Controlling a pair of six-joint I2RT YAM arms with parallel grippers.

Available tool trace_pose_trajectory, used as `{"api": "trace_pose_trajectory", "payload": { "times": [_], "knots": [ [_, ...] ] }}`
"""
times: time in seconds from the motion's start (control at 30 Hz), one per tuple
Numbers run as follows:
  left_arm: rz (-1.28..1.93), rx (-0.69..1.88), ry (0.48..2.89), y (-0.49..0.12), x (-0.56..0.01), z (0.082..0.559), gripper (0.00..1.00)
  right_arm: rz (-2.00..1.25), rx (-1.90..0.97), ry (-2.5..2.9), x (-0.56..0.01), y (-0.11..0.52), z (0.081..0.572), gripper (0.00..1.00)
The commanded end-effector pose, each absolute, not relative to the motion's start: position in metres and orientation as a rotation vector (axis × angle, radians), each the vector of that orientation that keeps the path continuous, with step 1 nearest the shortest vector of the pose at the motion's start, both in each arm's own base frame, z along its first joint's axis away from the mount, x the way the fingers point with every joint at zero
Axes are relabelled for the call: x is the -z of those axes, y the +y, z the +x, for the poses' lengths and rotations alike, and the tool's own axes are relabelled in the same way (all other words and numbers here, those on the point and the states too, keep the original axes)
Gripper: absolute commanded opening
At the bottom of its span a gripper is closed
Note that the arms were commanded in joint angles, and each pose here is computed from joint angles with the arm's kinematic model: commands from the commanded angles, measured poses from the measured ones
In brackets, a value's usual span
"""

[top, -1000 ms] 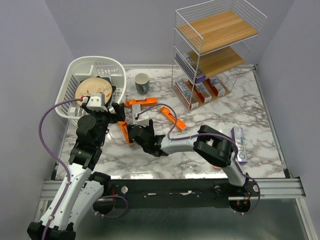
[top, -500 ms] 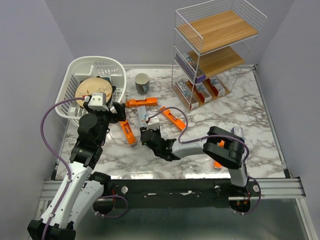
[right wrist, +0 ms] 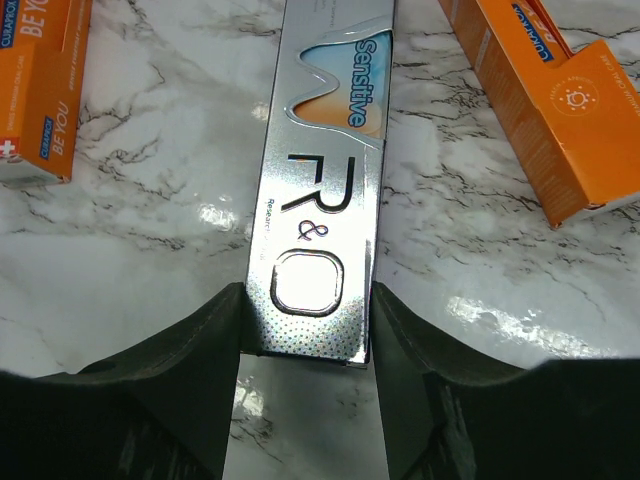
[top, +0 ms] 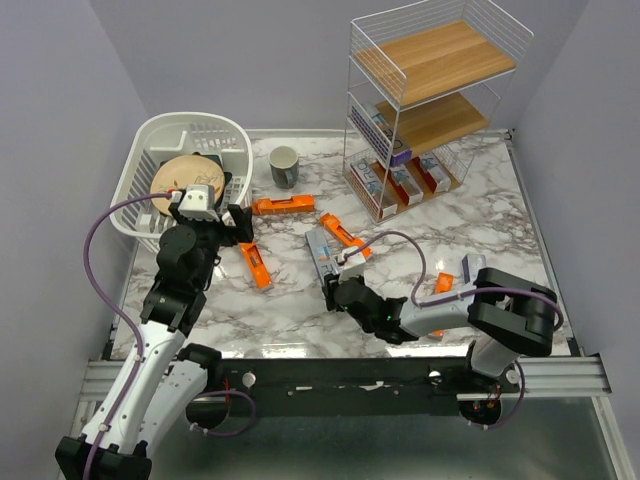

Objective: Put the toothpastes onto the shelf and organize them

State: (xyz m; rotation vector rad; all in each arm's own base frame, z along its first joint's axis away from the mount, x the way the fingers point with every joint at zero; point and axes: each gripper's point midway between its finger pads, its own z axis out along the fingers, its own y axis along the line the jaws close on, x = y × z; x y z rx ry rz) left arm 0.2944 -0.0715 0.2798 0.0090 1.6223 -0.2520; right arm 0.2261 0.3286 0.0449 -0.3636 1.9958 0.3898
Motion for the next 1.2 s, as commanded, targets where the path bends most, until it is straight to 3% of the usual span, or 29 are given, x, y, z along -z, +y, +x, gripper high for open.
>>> {"api": "trace_pose_trajectory", "payload": {
  "times": [0.0,0.27,0.47,0.63,0.8,1.0,1.17],
  "knots": [
    [0.022,0.263,1.615,-0.074,-0.282,0.296,0.99,-0.441,-0.255,2.071,-0.013,0.29,0.209,0.6],
    [0.022,0.256,1.626,-0.073,-0.278,0.297,0.99,-0.371,-0.285,2.031,-0.017,0.3,0.212,0.76],
    [0.026,0.258,1.63,-0.074,-0.277,0.298,0.99,-0.29,-0.287,2.001,-0.013,0.302,0.217,0.75],
    [0.026,0.26,1.635,-0.075,-0.276,0.299,0.99,-0.309,-0.281,2.001,-0.001,0.305,0.217,0.72],
    [0.028,0.261,1.64,-0.075,-0.275,0.3,0.99,-0.334,-0.269,1.991,-0.001,0.307,0.215,0.62],
    [0.031,0.262,1.646,-0.076,-0.274,0.3,0.99,-0.362,-0.293,1.959,-0.025,0.303,0.211,0.51],
    [0.031,0.259,1.647,-0.076,-0.273,0.301,0.99,-0.413,-0.314,1.964,-0.047,0.294,0.202,0.49]
  ]
}}
